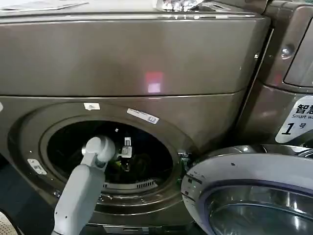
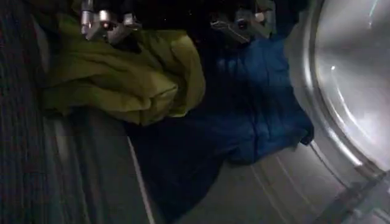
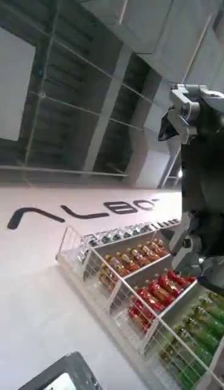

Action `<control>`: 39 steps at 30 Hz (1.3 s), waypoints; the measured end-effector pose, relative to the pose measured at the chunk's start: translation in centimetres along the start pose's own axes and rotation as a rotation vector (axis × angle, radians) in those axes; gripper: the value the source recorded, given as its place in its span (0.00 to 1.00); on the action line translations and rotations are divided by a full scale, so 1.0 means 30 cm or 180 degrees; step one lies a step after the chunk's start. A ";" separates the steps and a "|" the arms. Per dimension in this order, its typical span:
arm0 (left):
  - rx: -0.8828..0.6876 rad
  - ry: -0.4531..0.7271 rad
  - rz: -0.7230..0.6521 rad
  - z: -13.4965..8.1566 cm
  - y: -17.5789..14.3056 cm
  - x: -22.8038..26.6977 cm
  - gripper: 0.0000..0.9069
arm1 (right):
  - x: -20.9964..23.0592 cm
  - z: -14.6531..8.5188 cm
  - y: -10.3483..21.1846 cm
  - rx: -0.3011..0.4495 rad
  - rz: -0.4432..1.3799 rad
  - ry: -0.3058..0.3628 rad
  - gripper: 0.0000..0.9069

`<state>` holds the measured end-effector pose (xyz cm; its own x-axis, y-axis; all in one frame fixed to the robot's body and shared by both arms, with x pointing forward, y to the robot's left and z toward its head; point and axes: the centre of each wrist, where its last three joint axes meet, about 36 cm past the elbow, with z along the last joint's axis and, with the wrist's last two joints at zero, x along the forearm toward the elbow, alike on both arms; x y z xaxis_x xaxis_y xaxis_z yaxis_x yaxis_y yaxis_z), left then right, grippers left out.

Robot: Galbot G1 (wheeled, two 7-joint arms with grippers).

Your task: Grasp the clothes from the dryer.

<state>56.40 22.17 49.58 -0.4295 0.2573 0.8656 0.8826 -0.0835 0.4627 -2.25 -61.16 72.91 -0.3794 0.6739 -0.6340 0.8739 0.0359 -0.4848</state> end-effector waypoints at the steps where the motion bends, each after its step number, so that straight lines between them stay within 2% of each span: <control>1: 0.0008 0.0008 0.0011 0.004 -0.001 -0.004 1.00 | 0.001 -0.001 0.005 -0.0005 -0.0009 -0.0004 1.00; 18: 0.0212 0.0068 0.0181 0.069 0.047 -0.078 1.00 | 0.009 -0.024 0.033 -0.0021 -0.0085 -0.0071 1.00; 35: 0.0286 0.0027 0.0365 0.079 0.076 -0.155 1.00 | 0.006 -0.033 0.043 -0.0022 -0.0117 -0.0099 1.00; 36: 0.0287 0.0025 0.0370 0.078 0.075 -0.157 0.73 | 0.006 -0.033 0.044 -0.0022 -0.0119 -0.0101 1.00; 37: 0.0290 0.0022 0.0374 0.078 0.074 -0.158 0.61 | 0.006 -0.033 0.044 -0.0022 -0.0119 -0.0103 1.00; 38: 0.0299 0.0018 0.0379 0.079 0.074 -0.158 0.28 | 0.006 -0.033 0.044 -0.0022 -0.0119 -0.0103 1.00; 39: 0.0305 0.0018 0.0385 0.079 0.073 -0.159 0.13 | 0.006 -0.033 0.044 -0.0022 -0.0119 -0.0104 1.00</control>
<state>60.85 23.04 46.01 -0.3199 0.2456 0.9151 0.9420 -0.0211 0.3350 -0.86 -60.26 72.74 -0.4215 0.6476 -0.6348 0.8609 0.0657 -0.5046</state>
